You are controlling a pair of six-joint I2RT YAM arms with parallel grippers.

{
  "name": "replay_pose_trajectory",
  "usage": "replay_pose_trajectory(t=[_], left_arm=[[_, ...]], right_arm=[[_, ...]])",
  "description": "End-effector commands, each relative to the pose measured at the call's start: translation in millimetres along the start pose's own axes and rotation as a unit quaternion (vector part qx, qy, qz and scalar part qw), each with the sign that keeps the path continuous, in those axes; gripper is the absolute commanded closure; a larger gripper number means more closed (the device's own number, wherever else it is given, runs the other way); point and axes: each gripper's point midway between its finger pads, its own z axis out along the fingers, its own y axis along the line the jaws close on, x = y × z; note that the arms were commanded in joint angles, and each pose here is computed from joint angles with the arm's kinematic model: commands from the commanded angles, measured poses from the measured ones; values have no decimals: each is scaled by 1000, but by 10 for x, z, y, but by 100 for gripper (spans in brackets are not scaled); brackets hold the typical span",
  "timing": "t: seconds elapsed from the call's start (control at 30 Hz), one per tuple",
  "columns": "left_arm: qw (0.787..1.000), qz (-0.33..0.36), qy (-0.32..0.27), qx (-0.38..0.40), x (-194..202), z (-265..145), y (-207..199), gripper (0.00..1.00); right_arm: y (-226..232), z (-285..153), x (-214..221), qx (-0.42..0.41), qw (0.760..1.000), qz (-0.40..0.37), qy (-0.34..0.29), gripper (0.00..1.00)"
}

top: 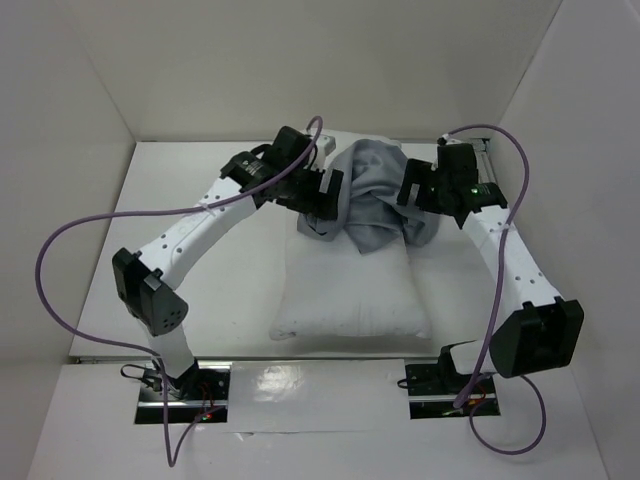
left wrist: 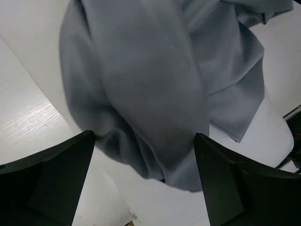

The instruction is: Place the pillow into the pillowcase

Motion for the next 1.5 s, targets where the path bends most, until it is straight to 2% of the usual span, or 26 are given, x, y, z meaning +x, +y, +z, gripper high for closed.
replay_pose_trajectory(t=[0.0,0.03,0.1,0.13,0.17,0.2,0.23,0.27,0.3,0.47,0.5,0.6,0.67,0.77,0.9,0.97,1.03,1.07,1.13,1.17,1.23,1.27,1.3,1.37,1.43,1.47], left_arm=[[999,-10,35,16,165,279,-57,1],[999,-11,44,13,204,356,-39,7],[999,-13,36,19,129,368,-40,31],[999,-18,39,30,121,393,-85,50],[999,-27,34,30,46,401,-11,89],[999,-29,19,35,-92,289,-20,99],[999,-33,10,37,-183,205,3,100],[998,-43,1,35,-287,147,91,100],[998,-42,-29,39,-491,-69,78,100],[982,-44,-175,58,-1198,-1116,252,100],[975,-69,-209,45,-1334,-1354,487,100],[945,-97,-310,40,-1568,-2193,818,100],[929,-106,-353,32,-1599,-2567,965,100],[893,-118,-434,-4,-1566,-3304,1154,100],[851,-101,-514,-37,-1491,-3968,1043,100],[843,-86,-530,-36,-1453,-4113,908,100],[839,-78,-538,-35,-1448,-4174,857,100],[839,-78,-538,-35,-1447,-4174,856,100],[842,-80,-532,-31,-1442,-4128,869,100],[844,-77,-530,-27,-1438,-4121,852,100],[853,-81,-516,-18,-1403,-4018,867,100],[856,-88,-509,-11,-1394,-3962,879,100],[867,-101,-487,-4,-1388,-3782,980,100],[878,-118,-464,-9,-1355,-3590,1123,100],[887,-147,-438,-22,-1294,-3350,1330,100],[889,-154,-429,-33,-1276,-3260,1457,100]], right_arm=[[274,204,163,-86,996,9,18,1],[285,260,205,-88,996,16,26,5],[311,312,199,-94,995,21,23,15],[298,362,198,-90,996,21,23,34],[315,366,150,-91,995,21,19,48],[340,391,121,-88,996,18,17,62],[365,331,-48,-84,996,18,3,76],[367,301,-154,-78,997,18,-5,100],[385,253,-250,-68,998,10,-14,100],[1024,-534,-1453,-133,977,-19,-167,100],[1175,-735,-1633,-163,966,-28,-198,100],[1856,-1471,-2036,-311,901,-61,-296,100],[2212,-2023,-2143,-408,831,-90,-368,100],[2592,-2607,-2068,-508,745,-106,-419,100],[3060,-2634,-1897,-566,713,-112,-398,100],[3312,-2210,-1758,-574,731,-115,-351,100],[3485,-2085,-1737,-590,729,-108,-329,100],[3627,-1712,-1630,-592,742,-109,-294,100],[3790,-1692,-1690,-607,735,-100,-286,100],[3934,-1274,-1576,-606,747,-96,-255,100],[4056,-1186,-1637,-614,747,-84,-240,100],[4163,-674,-1450,-602,768,-81,-202,100],[4115,-391,-1315,-580,797,-70,-150,80],[3970,-143,-1297,-553,822,-66,-118,37],[3694,146,-1058,-484,871,-58,-67,14],[3529,211,-1053,-453,886,-66,-76,9]])
